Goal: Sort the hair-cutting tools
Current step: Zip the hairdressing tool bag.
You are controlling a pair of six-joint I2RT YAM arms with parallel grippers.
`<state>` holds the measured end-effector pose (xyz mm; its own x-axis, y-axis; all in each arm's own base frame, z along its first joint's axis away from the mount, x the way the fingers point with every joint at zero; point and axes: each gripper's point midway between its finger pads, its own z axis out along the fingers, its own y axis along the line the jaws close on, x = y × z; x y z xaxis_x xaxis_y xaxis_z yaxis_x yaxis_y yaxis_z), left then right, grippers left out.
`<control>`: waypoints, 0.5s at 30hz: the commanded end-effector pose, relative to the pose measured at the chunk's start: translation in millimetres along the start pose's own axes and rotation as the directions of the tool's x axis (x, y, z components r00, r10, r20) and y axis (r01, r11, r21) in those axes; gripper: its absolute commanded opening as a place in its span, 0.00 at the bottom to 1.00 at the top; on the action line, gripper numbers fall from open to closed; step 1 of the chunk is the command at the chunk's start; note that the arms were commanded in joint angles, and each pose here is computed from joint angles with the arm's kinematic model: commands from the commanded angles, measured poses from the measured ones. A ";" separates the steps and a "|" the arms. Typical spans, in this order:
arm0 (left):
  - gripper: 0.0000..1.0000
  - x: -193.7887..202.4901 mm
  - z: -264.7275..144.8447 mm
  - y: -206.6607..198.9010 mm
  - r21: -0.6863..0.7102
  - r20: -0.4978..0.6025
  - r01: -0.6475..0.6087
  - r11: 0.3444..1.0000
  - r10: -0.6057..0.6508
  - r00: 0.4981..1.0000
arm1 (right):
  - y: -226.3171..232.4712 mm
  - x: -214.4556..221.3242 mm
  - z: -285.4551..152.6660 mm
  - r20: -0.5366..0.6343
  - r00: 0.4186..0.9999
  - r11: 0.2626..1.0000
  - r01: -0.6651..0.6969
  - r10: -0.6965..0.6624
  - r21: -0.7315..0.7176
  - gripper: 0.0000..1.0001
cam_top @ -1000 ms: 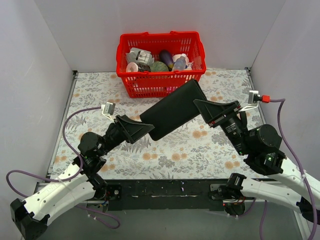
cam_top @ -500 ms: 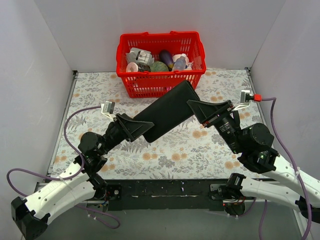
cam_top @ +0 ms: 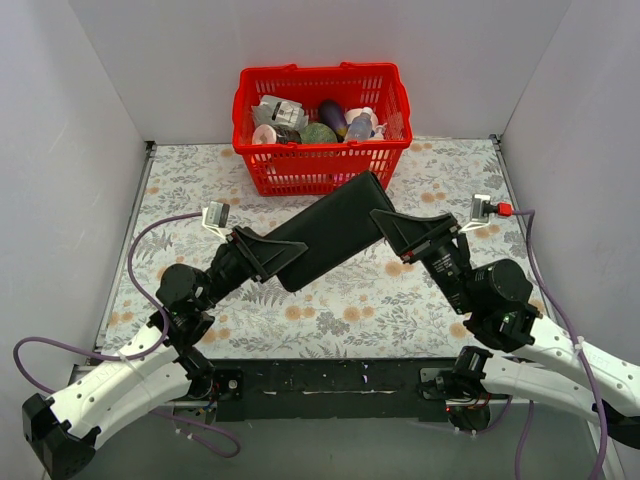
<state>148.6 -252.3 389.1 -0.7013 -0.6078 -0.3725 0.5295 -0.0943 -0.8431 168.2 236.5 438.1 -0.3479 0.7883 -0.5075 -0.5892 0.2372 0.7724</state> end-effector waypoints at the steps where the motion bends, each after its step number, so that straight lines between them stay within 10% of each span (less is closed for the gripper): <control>1: 0.30 -7.1 1.5 -15.4 0.050 0.028 -0.010 0.999 0.008 1.000 | 23.2 -17.6 -5.5 0.055 0.992 0.989 -0.106 0.112 -0.099 0.01; 3: 0.00 -5.7 2.9 -17.3 0.054 0.015 -0.014 0.998 0.014 1.000 | 19.2 -18.3 -7.0 0.063 0.992 0.991 -0.105 0.111 -0.088 0.01; 8: 0.00 -4.4 3.3 -28.0 0.094 -0.002 -0.027 0.995 0.027 1.000 | 18.3 -20.8 -9.0 0.062 0.996 0.996 -0.053 0.058 -0.075 0.01; 11: 0.00 0.2 4.9 -41.6 0.114 -0.059 -0.063 0.992 0.070 0.996 | 21.1 -24.9 -11.1 0.022 0.998 0.997 0.059 -0.058 -0.043 0.45; 15: 0.00 11.4 13.6 -37.8 0.045 -0.185 -0.106 0.993 0.113 0.976 | 17.7 -28.9 -32.6 -0.090 0.965 0.969 0.247 -0.248 -0.016 0.73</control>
<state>141.8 -261.5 399.5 -0.7257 -0.5454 -0.4194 0.5500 -0.0936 -0.8299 164.1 227.0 427.1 -0.3419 0.7387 -0.5808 -0.5827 0.3182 0.7478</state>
